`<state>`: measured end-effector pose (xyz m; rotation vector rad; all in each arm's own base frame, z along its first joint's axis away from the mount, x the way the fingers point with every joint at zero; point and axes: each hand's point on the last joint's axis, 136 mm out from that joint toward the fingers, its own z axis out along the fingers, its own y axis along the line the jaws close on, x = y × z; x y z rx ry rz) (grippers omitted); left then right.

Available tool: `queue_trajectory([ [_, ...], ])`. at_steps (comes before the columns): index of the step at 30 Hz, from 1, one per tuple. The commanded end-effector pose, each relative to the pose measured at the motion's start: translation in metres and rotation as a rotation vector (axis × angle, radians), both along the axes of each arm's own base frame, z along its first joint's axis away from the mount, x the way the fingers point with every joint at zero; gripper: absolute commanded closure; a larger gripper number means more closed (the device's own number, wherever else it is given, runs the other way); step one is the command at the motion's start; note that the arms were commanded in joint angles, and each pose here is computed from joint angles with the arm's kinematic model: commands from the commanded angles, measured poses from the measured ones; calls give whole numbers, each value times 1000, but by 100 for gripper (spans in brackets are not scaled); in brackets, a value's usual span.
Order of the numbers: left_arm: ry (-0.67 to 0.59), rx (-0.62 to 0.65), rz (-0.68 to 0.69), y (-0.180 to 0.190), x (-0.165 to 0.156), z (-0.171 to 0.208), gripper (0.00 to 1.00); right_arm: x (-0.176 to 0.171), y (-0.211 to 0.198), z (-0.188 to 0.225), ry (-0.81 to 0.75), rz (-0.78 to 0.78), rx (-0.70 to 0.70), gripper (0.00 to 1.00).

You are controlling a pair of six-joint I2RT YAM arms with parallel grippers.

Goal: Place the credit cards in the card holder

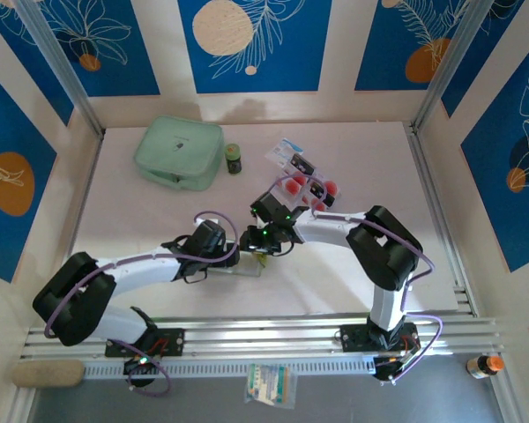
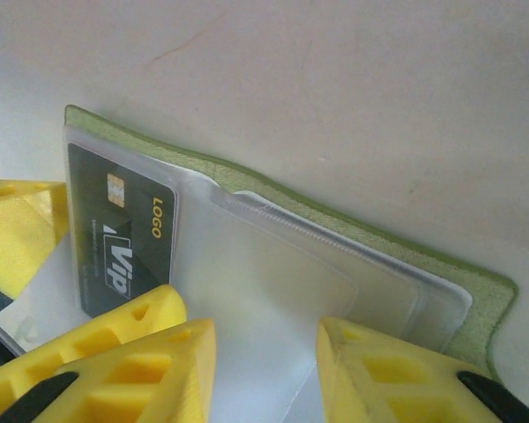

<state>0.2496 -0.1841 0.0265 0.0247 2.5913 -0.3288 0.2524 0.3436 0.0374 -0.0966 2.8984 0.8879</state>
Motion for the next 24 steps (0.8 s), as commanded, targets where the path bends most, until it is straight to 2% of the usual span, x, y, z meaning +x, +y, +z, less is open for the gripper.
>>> queue_trajectory([
  [1, 29, 6, -7, 2, -10, -9, 6, -4, -7, -10, 33, -24, -21, 60],
  [11, 25, 2, -9, 1, -8, -7, 8, -4, -11, -2, 15, -38, -20, 51],
  [24, 23, 3, -10, 1, -8, -6, 8, 3, 2, -9, 78, -24, 47, 53],
])
